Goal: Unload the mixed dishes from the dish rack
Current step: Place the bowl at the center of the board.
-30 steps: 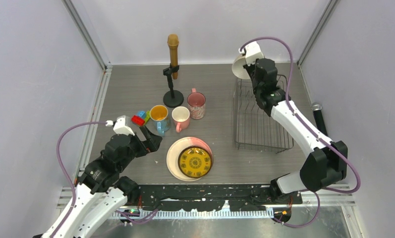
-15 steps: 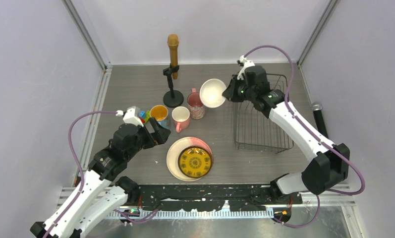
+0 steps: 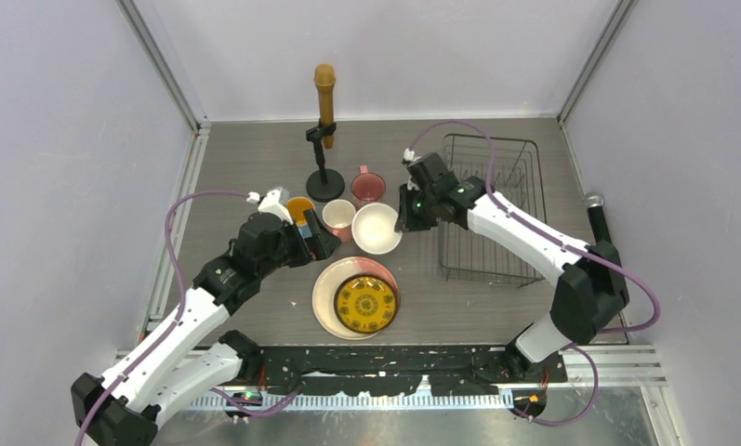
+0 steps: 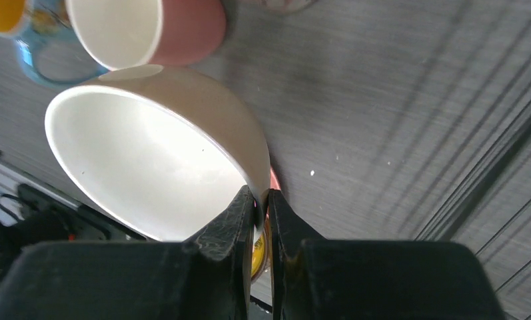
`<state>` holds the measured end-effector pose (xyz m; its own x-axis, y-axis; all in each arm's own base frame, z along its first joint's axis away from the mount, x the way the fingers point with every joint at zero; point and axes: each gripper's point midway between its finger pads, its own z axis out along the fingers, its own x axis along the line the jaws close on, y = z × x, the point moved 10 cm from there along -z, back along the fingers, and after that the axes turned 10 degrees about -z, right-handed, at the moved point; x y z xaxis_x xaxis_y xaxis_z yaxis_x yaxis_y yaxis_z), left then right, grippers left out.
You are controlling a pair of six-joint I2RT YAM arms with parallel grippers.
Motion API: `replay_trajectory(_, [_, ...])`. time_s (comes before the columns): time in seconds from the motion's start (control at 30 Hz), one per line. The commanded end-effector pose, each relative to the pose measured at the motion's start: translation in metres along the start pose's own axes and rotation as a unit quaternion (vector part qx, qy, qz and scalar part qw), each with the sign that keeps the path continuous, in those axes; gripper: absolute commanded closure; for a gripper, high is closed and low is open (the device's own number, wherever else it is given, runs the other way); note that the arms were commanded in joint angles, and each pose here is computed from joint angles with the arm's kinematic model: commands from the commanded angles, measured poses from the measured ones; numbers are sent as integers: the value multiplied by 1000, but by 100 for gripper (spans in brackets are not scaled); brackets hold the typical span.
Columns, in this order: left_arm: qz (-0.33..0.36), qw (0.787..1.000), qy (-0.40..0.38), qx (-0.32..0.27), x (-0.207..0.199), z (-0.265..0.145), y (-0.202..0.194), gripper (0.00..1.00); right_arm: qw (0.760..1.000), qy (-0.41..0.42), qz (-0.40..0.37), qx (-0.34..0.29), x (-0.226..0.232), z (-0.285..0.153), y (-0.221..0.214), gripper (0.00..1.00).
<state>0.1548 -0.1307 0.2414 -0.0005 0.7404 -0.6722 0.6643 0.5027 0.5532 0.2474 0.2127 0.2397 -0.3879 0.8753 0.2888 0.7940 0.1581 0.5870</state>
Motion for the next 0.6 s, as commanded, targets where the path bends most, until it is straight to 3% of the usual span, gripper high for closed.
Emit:
replay_trajectory(0.0, [0,999,-50,-20,-22,1,14,1,999,15,-38,5,24,2,6,100])
replay_trajectory(0.2, [1,1000,-23,-10,-19,17,13,1,997,48,-60,20,41,12,2,100])
replay_trajectory(0.57, [22,999,24,32,-13,46,8,26,993,85,-74,26,57,9,4,100])
